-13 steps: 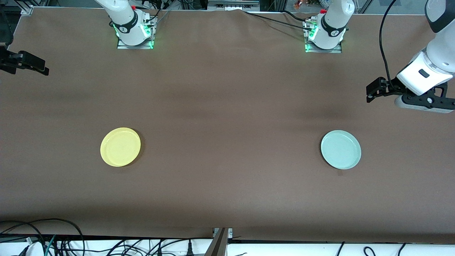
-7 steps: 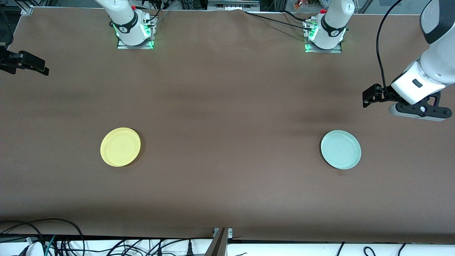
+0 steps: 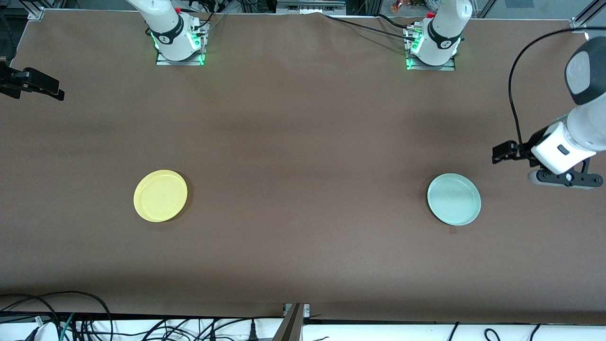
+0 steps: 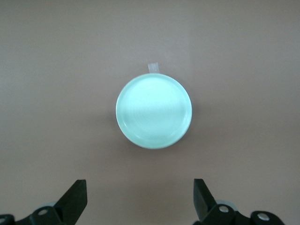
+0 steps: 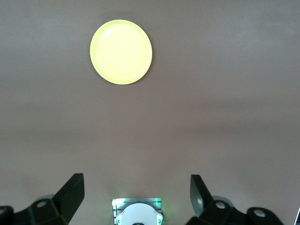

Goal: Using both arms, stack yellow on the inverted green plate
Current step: 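Lower the left gripper to the rim of the green plate, then close the left gripper on the green plate rim, then lift the green plate with the left gripper and turn it over, then carry the flipped green plate midtable while the right gripper approaches the yellow plate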

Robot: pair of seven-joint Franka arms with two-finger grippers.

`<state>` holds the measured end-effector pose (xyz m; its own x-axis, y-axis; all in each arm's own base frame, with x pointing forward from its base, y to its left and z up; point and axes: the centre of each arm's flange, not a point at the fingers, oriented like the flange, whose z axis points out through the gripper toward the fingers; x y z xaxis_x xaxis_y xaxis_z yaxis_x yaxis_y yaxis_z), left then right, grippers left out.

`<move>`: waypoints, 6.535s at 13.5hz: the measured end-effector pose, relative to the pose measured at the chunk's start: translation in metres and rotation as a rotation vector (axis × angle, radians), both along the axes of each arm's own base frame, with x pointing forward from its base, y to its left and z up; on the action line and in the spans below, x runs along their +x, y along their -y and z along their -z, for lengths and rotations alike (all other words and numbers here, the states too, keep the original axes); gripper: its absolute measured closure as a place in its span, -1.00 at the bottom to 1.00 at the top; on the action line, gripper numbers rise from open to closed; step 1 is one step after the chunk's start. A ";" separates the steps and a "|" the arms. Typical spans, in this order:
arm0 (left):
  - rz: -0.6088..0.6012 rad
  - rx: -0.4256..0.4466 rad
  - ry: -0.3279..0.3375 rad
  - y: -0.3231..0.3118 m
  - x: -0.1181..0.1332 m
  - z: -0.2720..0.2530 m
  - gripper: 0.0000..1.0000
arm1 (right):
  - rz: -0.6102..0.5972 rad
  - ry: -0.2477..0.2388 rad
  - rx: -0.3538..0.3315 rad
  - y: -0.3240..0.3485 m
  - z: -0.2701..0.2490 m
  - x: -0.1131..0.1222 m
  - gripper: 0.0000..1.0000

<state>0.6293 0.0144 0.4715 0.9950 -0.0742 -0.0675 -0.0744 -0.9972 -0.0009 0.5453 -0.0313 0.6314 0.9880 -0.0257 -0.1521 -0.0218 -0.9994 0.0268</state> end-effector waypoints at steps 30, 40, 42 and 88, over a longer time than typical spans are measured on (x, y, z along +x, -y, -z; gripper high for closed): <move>0.554 -0.060 -0.083 -0.061 0.041 0.289 0.91 | 0.002 0.000 0.000 0.001 0.000 0.000 -1.00; 0.725 0.066 -0.177 0.102 0.053 0.147 0.94 | 0.005 0.000 0.000 0.003 0.000 0.000 -1.00; 0.725 0.161 -0.219 0.143 0.047 0.117 0.94 | 0.005 0.000 0.000 0.003 0.000 0.000 -1.00; 0.337 0.973 0.229 0.561 -0.194 0.262 -0.23 | 0.121 -0.144 0.109 0.067 0.387 0.109 -1.00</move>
<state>0.4357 -0.5469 0.2099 0.9297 -0.3636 -0.0597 -0.2442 -0.4866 -0.8388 0.6547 -0.0979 0.2441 0.9466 -0.1181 -0.3000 -0.1452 -0.9870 -0.0696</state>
